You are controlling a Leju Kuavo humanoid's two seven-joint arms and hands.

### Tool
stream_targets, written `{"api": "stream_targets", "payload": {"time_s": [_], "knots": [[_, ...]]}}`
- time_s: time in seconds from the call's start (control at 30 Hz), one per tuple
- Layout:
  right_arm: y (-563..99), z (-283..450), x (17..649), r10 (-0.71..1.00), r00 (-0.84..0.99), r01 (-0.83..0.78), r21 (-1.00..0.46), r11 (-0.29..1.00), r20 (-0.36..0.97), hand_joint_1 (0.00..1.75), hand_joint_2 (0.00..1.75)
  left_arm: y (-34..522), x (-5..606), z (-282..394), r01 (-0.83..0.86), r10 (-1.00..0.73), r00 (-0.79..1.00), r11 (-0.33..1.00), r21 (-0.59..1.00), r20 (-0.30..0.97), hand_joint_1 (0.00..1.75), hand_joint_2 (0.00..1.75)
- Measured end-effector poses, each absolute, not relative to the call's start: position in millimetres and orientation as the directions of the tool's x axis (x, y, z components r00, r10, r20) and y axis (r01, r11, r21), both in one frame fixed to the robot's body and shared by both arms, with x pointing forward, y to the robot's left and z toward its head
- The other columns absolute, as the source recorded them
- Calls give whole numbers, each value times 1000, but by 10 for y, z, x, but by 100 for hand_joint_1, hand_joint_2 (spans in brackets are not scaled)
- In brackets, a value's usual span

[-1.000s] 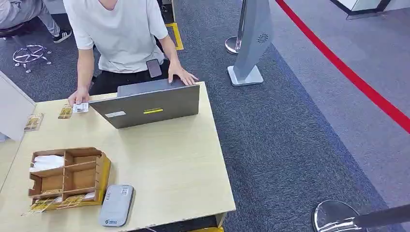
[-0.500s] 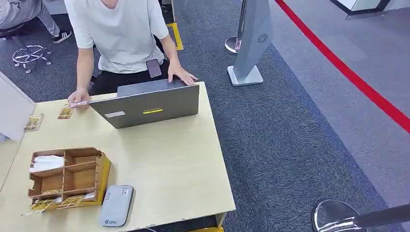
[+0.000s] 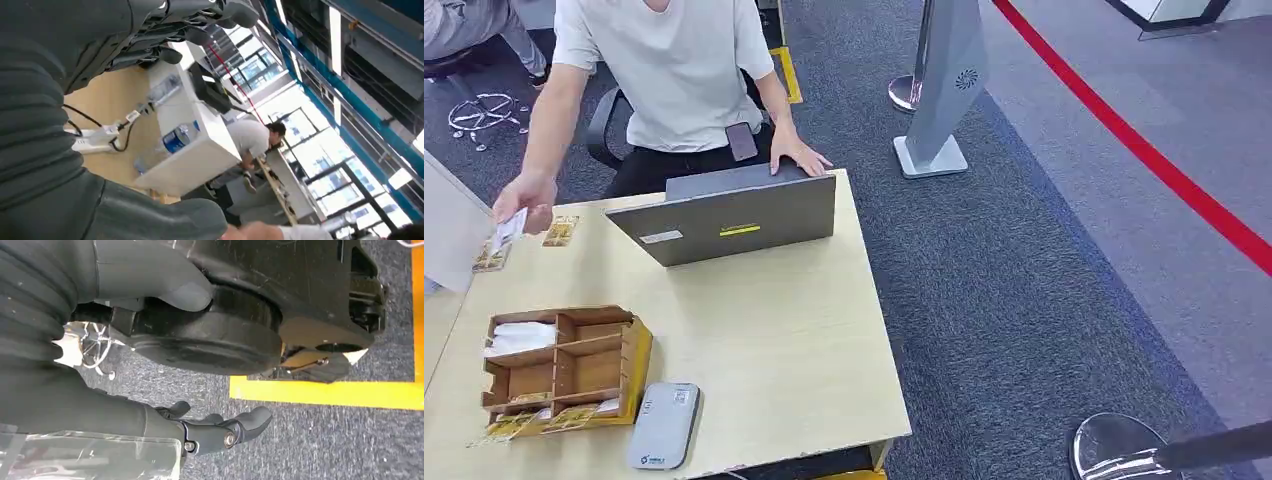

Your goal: Pass the card to the sensor for recognition and then transmit it.

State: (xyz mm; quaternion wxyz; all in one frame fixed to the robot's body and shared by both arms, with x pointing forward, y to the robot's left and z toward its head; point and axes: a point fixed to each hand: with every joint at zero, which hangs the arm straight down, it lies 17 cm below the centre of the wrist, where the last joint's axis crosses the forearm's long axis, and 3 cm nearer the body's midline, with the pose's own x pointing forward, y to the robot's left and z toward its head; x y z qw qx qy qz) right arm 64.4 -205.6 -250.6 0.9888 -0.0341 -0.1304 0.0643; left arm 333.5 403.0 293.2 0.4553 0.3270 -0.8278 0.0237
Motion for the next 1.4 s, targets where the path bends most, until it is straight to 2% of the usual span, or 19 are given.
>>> {"api": "stream_targets", "payload": {"time_s": [0.37,0.77,0.8,1.13,1.4], "knots": [[-2048,-2595,699,138,963,-124,-73,990,230,0,175,3258,3916,3109,-322,-578,-400,815,481,711,0,175],[-2075,-2678,772,134,970,-123,-68,990,203,0,175,2650,4334,2992,-120,-742,-354,640,759,570,0,175],[-2077,-2683,781,134,970,-123,-68,990,201,0,175,2613,4357,2977,-108,-757,-351,618,779,552,175,175],[-2137,-2740,810,135,975,-124,-69,990,174,0,175,2451,4580,2731,2,-908,-278,326,945,314,175,175],[-2195,-2764,832,125,980,-116,-68,991,155,0,175,2505,4723,2640,50,-974,-214,63,997,73,175,175]]}}
